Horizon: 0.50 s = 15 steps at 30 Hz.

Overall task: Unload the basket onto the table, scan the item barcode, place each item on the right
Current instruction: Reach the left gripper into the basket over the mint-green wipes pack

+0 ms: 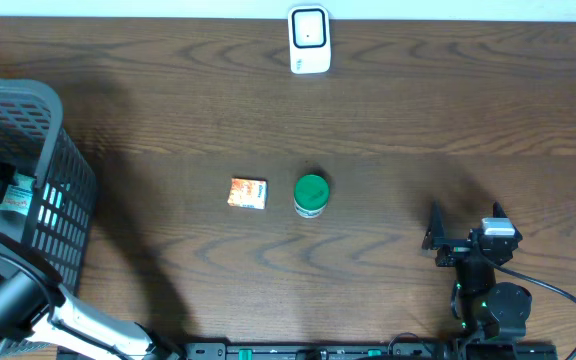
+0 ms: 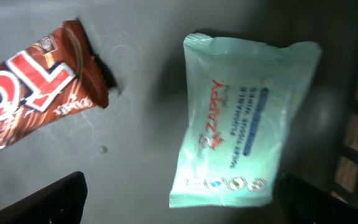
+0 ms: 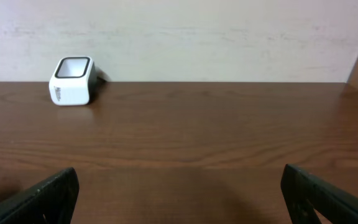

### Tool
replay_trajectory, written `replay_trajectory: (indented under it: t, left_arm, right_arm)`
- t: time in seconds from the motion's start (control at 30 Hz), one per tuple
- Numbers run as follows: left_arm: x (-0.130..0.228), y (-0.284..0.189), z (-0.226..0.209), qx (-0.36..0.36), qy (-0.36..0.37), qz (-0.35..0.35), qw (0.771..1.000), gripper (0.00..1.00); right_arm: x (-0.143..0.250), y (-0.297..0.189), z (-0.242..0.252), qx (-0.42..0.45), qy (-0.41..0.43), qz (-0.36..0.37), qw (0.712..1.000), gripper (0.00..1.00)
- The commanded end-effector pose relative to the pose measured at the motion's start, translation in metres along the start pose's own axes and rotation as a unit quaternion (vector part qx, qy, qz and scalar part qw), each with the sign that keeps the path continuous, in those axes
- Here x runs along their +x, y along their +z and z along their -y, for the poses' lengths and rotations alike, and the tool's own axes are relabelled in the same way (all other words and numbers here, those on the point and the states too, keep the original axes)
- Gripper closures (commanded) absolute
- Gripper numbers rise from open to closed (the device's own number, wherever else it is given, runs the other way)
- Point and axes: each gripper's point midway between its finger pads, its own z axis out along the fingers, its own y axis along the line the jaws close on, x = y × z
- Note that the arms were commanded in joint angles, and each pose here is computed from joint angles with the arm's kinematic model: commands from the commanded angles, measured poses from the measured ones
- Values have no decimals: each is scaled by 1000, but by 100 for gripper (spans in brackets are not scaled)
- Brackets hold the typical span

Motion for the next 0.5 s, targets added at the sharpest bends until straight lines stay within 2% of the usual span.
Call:
replay_trajectory:
  t: [0.0,0.2,0.4,0.47]
  left_arm:
    - [4,15,-2,-9,12,-17,1000,2]
    - [18,52,-12,-11,9,-29,999,2]
    - [36,84,-10,25,8,-45,999,1]
    - [39,90,-11,27,6,-46,999,9]
  right_arm:
    - [1,0,1,2,5,-1,1000,1]
    - [1,0,1,2,5,-1,1000,1]
    - [1,0,1,2,5,-1,1000,1]
    - [1,0,1,2,5,-1,1000,1]
